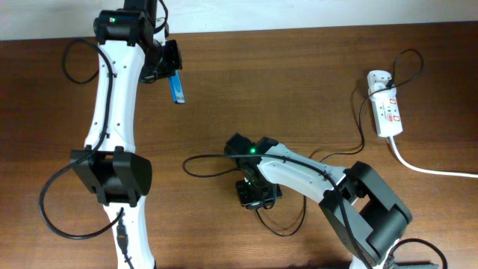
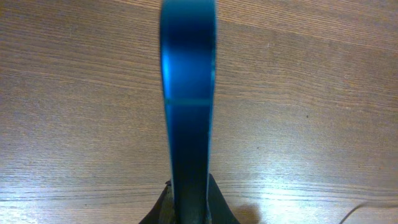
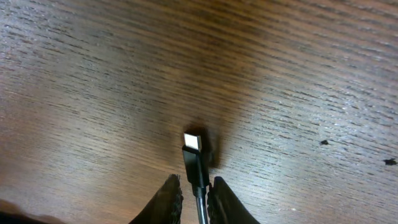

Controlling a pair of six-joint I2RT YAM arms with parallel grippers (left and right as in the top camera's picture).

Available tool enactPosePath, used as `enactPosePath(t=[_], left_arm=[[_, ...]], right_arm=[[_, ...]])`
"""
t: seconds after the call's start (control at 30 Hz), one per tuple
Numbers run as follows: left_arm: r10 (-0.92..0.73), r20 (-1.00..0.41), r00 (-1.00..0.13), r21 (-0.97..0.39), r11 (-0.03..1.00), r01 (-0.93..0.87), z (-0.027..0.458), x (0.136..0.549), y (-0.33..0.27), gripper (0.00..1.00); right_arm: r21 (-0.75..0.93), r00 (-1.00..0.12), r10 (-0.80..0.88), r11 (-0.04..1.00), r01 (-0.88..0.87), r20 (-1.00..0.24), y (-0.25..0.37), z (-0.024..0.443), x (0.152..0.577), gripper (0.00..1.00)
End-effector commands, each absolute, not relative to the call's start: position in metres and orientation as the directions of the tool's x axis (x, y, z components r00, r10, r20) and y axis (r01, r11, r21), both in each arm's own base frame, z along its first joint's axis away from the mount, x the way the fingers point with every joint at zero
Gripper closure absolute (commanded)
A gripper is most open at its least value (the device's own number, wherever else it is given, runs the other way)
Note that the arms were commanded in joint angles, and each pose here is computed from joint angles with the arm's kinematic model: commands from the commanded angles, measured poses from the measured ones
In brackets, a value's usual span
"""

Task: Plug charger to phone and switch on socket
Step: 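Grasp the USB-C connector with the right gripper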

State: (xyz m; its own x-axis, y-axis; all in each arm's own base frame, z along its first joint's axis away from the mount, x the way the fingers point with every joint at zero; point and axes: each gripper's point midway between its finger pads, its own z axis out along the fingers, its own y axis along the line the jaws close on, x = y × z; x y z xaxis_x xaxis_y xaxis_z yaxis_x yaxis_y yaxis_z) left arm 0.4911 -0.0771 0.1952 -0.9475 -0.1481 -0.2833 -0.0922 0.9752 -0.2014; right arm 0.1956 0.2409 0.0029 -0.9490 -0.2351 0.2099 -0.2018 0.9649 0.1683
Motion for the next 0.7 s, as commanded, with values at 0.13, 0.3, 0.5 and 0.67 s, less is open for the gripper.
enactPosePath(t=[0.13, 0.3, 0.5, 0.67], left_arm=[[-0.139, -0.314, -0.939, -0.215, 0.974, -0.072, 0.208, 0.491, -0.078, 1.00], [-0.137, -0.316, -0.939, -0.250, 0.967, -0.057, 0.210, 0.493, -0.085, 1.00], [-0.133, -0.328, -0.935, -0.318, 0.948, -0.024, 0.215, 0.497, -0.097, 1.00], [-0.116, -0.334, -0.935, -0.365, 0.931, 0.015, 0.219, 0.498, -0.107, 1.00]], right_arm=[[0.171, -0.947, -0.238, 0.964, -0.203, 0.216, 0.240, 0.001, 0.195, 0.83], [0.172, -0.947, -0.238, 0.964, -0.203, 0.216, 0.240, 0.001, 0.195, 0.90], [0.182, -0.952, -0.234, 0.963, -0.199, 0.199, 0.244, 0.005, 0.202, 0.96], [0.180, -0.958, -0.203, 0.969, -0.167, 0.203, 0.238, 0.009, 0.211, 0.78]])
